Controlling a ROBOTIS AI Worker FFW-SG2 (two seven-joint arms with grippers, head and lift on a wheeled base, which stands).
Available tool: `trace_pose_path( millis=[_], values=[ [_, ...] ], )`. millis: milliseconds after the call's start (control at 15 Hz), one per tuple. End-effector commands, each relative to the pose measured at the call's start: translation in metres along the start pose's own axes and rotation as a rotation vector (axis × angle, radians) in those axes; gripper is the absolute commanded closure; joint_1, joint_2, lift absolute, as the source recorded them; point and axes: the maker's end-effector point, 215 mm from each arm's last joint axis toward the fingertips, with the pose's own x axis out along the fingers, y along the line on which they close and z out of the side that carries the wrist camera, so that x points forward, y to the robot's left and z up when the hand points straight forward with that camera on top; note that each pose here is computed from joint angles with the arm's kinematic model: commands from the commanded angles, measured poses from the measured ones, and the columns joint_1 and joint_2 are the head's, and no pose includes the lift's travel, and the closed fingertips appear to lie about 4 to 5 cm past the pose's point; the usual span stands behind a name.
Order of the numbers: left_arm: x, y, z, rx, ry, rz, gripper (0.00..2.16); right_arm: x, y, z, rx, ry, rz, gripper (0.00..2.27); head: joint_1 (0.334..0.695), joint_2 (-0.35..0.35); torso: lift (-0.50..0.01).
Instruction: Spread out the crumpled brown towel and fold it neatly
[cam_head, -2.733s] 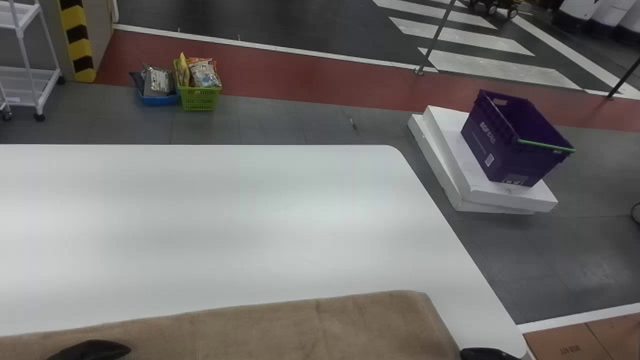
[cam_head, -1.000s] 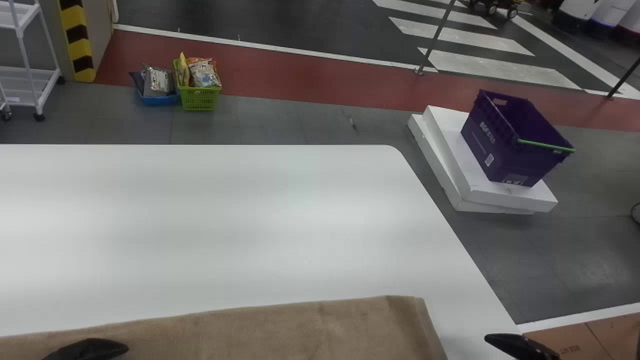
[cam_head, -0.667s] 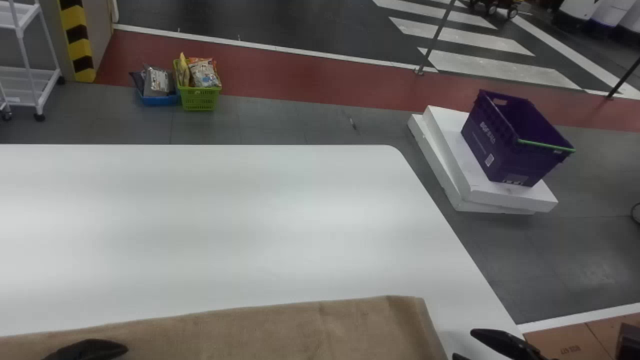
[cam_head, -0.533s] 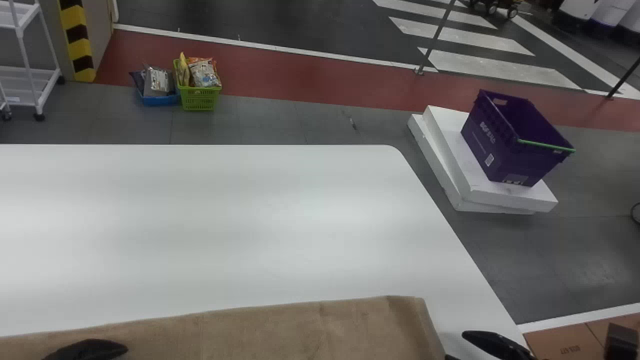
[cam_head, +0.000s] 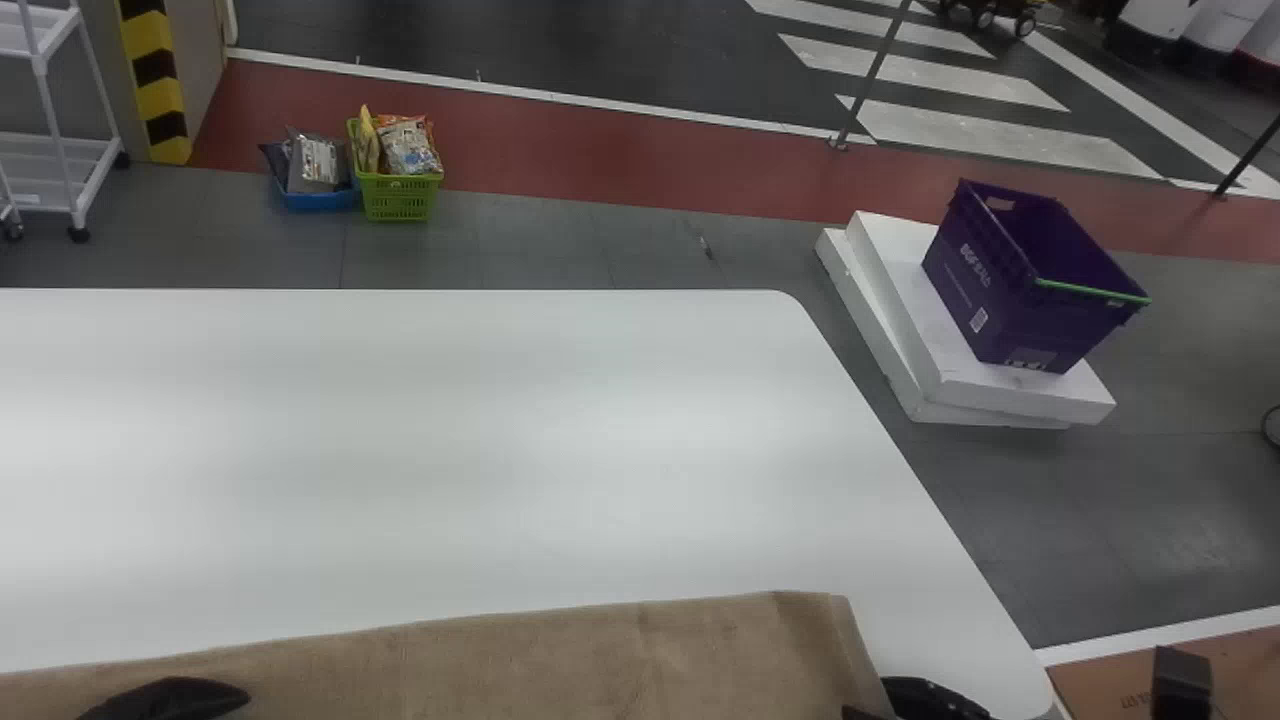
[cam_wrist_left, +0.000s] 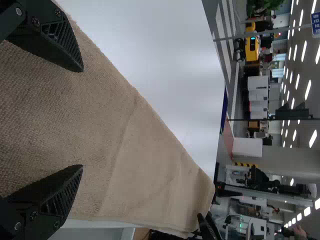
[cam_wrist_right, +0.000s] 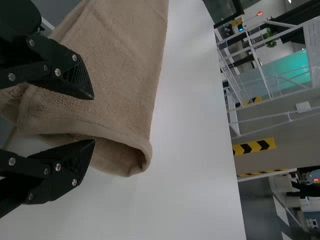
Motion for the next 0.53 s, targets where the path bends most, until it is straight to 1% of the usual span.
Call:
trace_pose_path(
  millis=[0, 333, 467],
  values=[
    [0.000, 0.001, 0.000, -0.002, -0.001, 0.003, 0.15, -0.011, -0.001, 0.003, -0.015, -0.004, -0.004, 1.06, 0.695, -0.350, -0.128],
    [0.001, 0.003, 0.001, -0.001, -0.002, 0.007, 0.15, -0.029, 0.004, -0.001, -0.024, 0.009, -0.004, 1.06, 0.695, -0.350, -0.128],
    [0.001, 0.004, 0.001, 0.000, 0.000, 0.009, 0.15, -0.033, 0.003, 0.001, -0.009, 0.002, -0.006, 1.06, 0.695, -0.350, -0.128]
  ],
)
